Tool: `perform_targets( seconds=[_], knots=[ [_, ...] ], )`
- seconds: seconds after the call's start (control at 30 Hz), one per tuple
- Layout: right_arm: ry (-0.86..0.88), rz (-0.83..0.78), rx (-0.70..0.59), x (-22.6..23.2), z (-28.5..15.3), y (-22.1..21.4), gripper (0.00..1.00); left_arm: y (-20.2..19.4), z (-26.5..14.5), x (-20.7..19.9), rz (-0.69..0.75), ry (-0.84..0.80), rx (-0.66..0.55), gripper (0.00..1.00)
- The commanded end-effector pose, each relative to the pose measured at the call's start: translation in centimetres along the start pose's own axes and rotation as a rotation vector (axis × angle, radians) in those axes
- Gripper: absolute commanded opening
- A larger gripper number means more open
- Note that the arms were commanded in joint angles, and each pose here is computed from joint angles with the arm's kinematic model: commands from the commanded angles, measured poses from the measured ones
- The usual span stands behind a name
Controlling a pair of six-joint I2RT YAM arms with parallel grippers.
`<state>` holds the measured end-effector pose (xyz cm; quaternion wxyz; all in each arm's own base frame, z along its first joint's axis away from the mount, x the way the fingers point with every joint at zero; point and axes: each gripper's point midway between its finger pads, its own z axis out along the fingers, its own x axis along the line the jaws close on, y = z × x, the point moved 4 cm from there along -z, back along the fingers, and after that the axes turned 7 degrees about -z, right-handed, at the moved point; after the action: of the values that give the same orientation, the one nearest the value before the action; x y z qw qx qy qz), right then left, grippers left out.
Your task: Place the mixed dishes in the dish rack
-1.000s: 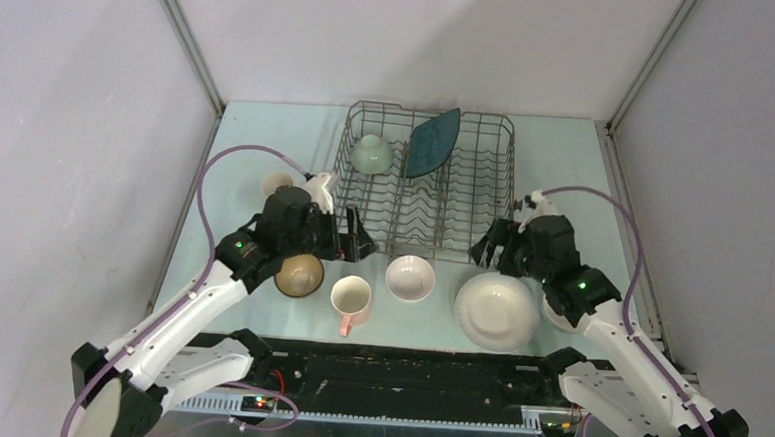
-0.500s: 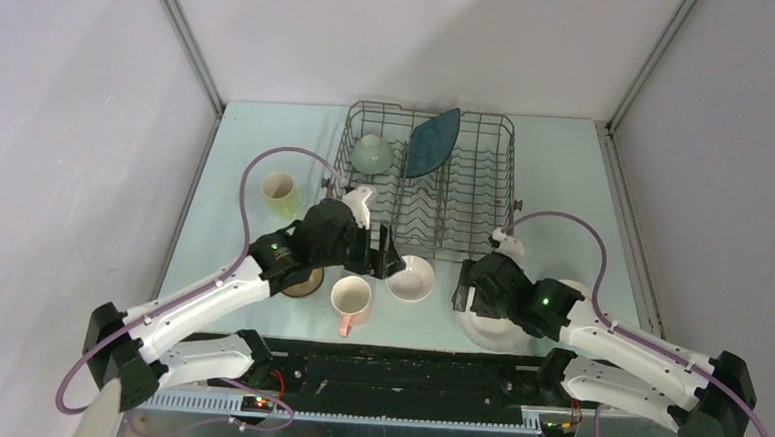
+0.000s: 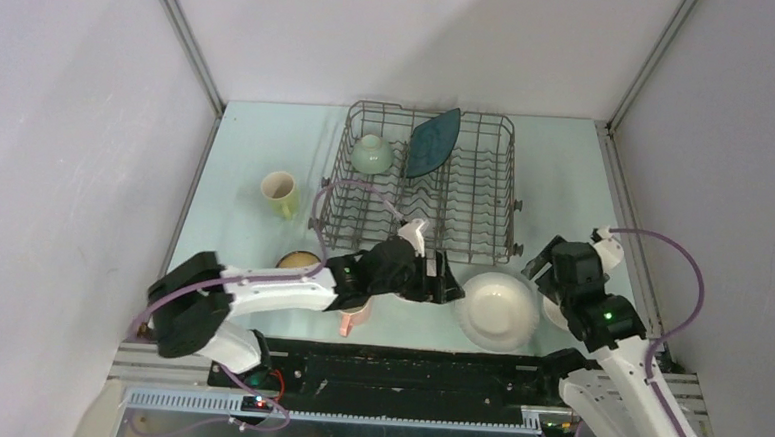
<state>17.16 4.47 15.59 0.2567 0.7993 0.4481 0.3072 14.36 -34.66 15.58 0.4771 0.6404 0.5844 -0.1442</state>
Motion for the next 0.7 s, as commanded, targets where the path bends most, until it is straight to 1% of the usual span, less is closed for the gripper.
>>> perform_targets(
  seconds=[0.0,0.1,0.17,0.33,0.47,0.57,0.6,0.63,0.67],
  knots=[
    [0.072,0.025,-0.065,0.3,-1.0,2.6,0.8,0.2,3.7,-2.6,-0.172,-0.11,-0.057,0.91],
    [0.101,0.044,-0.07,0.5,-1.2,2.9,0.79,-1.4,5.6,-2.4,-0.211,-0.098,-0.027,0.89],
    [0.115,0.049,-0.072,0.6,-1.3,2.9,0.79,-2.4,7.1,-1.5,-0.232,-0.063,-0.001,0.88],
    [0.138,0.048,-0.087,0.6,-1.5,2.9,0.79,-3.0,8.4,-1.5,-0.252,-0.048,0.018,0.86],
    [0.138,0.044,-0.094,0.4,-1.5,2.9,0.79,-3.6,9.5,-2.0,-0.266,-0.069,0.053,0.8],
    [0.14,0.044,-0.096,0.3,-1.5,2.8,0.78,-4.3,10.3,-1.8,-0.282,-0.071,0.083,0.69],
    [0.144,0.045,-0.099,0.4,-1.6,2.8,0.78,-4.4,10.4,-1.7,-0.285,-0.07,0.085,0.61],
    [0.147,0.046,-0.1,0.4,-1.6,2.8,0.78,-4.4,10.4,-1.6,-0.291,-0.07,0.079,0.56],
    [0.151,0.046,-0.103,0.4,-1.7,2.9,0.77,-4.3,10.4,-1.4,-0.292,-0.066,0.065,0.45]
  ],
)
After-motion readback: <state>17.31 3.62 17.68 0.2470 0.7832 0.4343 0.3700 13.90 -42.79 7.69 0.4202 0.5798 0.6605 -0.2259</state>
